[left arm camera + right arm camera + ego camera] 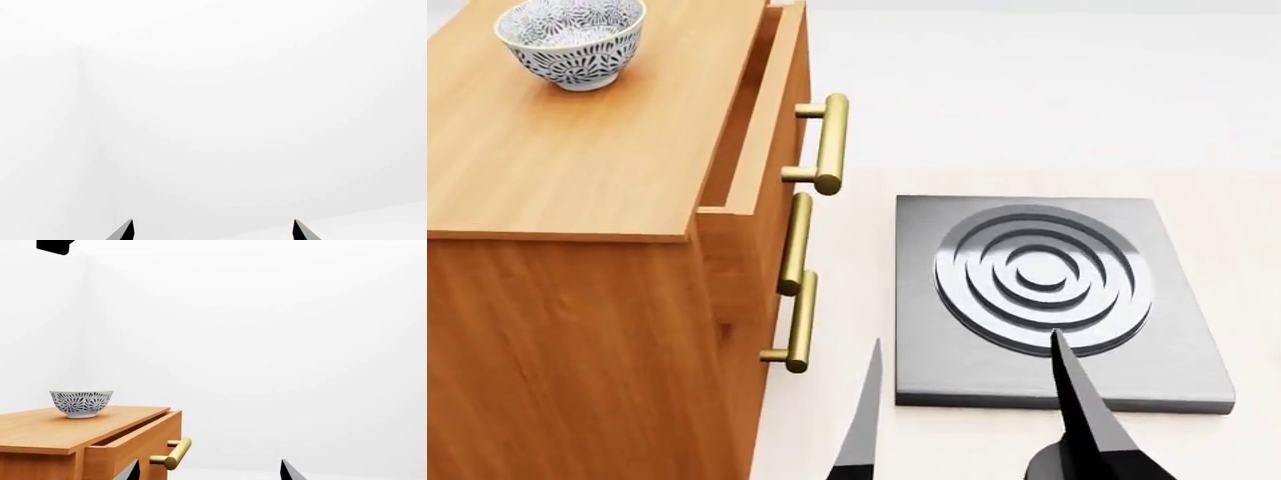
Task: Pick the akita bowl on the wooden cabinet and place it on the plate.
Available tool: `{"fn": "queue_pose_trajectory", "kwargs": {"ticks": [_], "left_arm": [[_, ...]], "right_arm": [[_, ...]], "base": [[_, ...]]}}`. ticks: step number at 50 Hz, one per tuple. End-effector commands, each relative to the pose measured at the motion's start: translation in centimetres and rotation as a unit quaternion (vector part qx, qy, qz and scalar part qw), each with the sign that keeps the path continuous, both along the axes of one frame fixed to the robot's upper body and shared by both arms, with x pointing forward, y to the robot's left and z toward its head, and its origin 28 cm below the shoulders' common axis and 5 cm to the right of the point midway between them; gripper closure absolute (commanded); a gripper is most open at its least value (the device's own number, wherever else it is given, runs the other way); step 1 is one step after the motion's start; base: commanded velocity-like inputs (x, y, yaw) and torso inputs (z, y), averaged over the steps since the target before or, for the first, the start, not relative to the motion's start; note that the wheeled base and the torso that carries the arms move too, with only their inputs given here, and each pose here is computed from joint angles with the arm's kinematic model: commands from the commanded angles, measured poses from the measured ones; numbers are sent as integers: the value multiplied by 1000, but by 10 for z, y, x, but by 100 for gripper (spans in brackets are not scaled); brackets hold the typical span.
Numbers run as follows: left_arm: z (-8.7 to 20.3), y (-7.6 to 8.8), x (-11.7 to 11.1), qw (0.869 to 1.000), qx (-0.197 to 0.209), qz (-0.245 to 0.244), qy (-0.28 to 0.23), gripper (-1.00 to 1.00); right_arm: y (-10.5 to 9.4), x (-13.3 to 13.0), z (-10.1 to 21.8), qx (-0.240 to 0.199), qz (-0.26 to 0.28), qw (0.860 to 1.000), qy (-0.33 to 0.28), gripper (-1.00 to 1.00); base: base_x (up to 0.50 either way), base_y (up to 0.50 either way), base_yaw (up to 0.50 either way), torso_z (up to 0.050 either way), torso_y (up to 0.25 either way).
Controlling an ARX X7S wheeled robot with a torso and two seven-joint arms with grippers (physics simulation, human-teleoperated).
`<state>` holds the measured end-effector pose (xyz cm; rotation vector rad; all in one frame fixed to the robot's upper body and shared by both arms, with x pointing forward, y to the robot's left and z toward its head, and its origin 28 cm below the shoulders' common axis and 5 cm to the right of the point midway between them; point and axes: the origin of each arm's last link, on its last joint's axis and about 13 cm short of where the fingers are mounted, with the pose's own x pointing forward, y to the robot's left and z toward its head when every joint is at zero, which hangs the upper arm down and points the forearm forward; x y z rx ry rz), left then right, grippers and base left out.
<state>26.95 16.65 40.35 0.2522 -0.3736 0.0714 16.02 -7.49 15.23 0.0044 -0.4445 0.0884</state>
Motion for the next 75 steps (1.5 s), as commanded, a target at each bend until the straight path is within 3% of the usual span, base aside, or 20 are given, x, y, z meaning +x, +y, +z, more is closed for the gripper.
{"fn": "queue_pose_trajectory", "kwargs": {"ticks": [1, 22, 28, 37, 43, 51, 53, 54, 58, 63, 73, 75], "left_arm": [[-1, -1, -2, 1000, -8, -16, 1, -100], [0, -2, 0, 1000, -5, -15, 4, -100], [3, -5, 14, 998, -13, -16, 59, -100], [7, -10, 28, 998, 6, 2, 66, -100], [28, -9, 40, 997, -7, -7, 71, -100], [40, -11, 65, 992, 7, 19, 127, -100], [42, -11, 69, 992, -3, 44, 122, -100], [45, -9, 76, 988, -23, 51, 144, -100], [48, -8, 91, 987, -29, 47, 151, -100], [48, -7, 103, 984, -3, 57, 168, -100], [48, 3, 110, 978, -52, 57, 192, -100], [47, 5, 110, 977, -55, 79, 191, -100]], "right_arm": [[-1, 1, 3, 4, -5, 1000, -12, -100], [-1, 2, 2, 2, -2, 1000, -8, -100], [0, 2, 2, 1, -1, 1000, -8, -100], [-1, 2, 2, 2, -1, 1000, -7, -100], [-1, 2, 1, 1, 0, 1000, -7, -100], [-3, 2, 0, 6, 0, 1000, -5, -100], [-3, 2, -1, 5, 0, 1000, -4, -100], [-3, 2, -1, 5, 0, 1000, -3, -100], [-3, 3, -2, 4, 1, 1000, -2, -100], [-5, 4, -3, 7, -2, 1000, 0, -100], [-6, 6, -7, 9, -2, 1000, 3, -100], [-8, 6, -6, 11, -3, 1000, 0, -100]], "base": [[0, 0, 0, 0, 0], [0, 0, 0, 0, 1], [0, 0, 0, 0, 0], [0, 0, 0, 0, 0], [0, 0, 0, 0, 0], [0, 0, 0, 0, 0], [0, 0, 0, 0, 0], [0, 0, 0, 0, 0], [0, 0, 0, 0, 0], [0, 0, 0, 0, 0], [0, 0, 0, 0, 0], [0, 0, 0, 0, 0]]}}
